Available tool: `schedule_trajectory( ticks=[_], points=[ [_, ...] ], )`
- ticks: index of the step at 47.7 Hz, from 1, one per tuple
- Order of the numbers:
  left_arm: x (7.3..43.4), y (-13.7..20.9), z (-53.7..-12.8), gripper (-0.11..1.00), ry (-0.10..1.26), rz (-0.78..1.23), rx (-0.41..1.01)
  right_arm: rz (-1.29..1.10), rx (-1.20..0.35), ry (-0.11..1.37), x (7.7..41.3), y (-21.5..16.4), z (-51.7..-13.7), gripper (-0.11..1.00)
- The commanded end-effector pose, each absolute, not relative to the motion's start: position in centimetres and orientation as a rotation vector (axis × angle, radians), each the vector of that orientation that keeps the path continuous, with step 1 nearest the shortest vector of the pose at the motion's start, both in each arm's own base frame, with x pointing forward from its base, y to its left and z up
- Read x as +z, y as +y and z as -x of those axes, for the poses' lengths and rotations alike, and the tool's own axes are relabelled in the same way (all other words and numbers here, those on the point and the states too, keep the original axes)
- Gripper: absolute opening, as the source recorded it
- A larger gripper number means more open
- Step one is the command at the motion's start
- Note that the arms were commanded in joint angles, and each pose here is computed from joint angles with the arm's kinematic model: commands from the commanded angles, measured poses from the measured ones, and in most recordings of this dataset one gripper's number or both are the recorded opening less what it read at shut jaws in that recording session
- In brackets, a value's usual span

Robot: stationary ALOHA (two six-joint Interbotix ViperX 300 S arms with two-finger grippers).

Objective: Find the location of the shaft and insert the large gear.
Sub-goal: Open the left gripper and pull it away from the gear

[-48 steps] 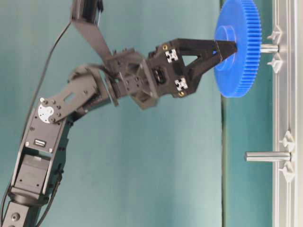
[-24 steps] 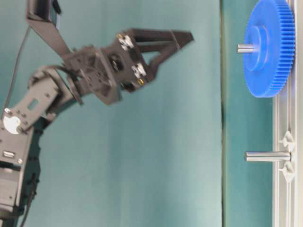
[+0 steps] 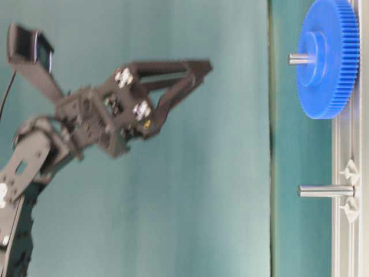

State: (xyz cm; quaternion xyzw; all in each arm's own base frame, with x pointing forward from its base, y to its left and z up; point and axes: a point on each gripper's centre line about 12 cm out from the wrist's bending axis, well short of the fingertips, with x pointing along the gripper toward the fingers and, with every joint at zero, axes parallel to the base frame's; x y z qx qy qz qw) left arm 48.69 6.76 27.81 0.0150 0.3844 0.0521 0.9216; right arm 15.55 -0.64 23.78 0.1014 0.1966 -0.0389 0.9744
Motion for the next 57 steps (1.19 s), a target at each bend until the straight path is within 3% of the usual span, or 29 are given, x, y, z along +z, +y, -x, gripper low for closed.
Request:
schedule_trajectory(
  ticks=[1, 14, 34, 57],
  points=[
    [30.2, 6.7, -47.4, 0.71, 0.732, -0.020, 0.118, -0.212, -0.081, 0.385, 24.3, -0.7, -15.7, 0.02],
    [31.5, 5.8, -45.5, 0.71, 0.586, 0.043, 0.133, -0.214, -0.081, 0.384, 24.2, -0.7, -15.7, 0.02],
    [31.3, 4.1, -41.6, 0.71, 0.573, 0.066, 0.114, -0.214, -0.079, 0.372, 24.4, -0.7, -15.4, 0.02],
    [29.7, 3.7, -37.5, 0.70, 0.426, 0.138, 0.124, -0.214, -0.081, 0.393, 24.2, -0.7, -15.4, 0.02]
  ],
)
